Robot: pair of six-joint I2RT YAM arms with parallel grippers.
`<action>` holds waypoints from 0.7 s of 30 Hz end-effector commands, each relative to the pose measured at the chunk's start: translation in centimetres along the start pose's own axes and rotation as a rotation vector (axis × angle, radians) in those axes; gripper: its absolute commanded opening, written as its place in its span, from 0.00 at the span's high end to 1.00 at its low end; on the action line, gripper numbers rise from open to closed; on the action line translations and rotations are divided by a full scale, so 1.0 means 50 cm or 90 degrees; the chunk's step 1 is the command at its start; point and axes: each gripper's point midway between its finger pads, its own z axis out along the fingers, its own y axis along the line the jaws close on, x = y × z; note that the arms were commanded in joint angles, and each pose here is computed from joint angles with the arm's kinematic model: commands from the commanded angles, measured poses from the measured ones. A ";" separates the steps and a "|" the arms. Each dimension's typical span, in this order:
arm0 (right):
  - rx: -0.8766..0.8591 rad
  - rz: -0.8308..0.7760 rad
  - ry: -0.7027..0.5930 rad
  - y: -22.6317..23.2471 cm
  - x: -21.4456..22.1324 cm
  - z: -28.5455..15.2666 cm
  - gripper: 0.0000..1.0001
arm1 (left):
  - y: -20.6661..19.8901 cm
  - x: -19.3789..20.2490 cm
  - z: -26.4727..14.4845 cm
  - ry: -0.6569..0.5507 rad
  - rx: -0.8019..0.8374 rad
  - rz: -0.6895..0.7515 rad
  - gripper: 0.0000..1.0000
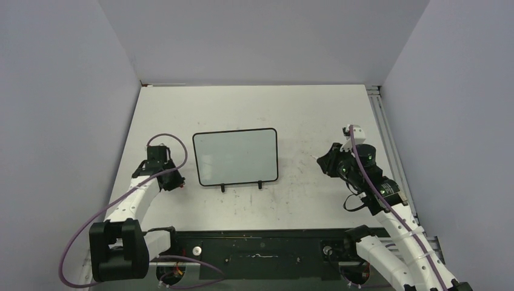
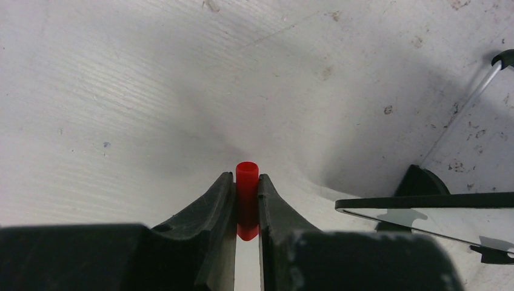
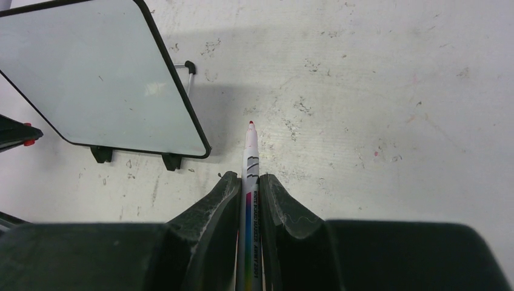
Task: Write a sentence on the whiteboard
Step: Place the pen cap at the center of the board.
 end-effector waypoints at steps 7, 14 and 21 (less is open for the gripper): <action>-0.010 -0.026 -0.050 0.008 -0.043 0.003 0.95 | 0.002 -0.035 0.006 -0.018 -0.026 -0.006 0.87; -0.018 -0.015 -0.048 0.008 -0.028 -0.004 0.95 | 0.003 -0.028 0.015 0.000 -0.031 -0.006 0.71; -0.019 -0.017 -0.047 0.011 -0.032 -0.010 0.95 | 0.004 -0.039 0.003 -0.020 -0.033 -0.009 0.57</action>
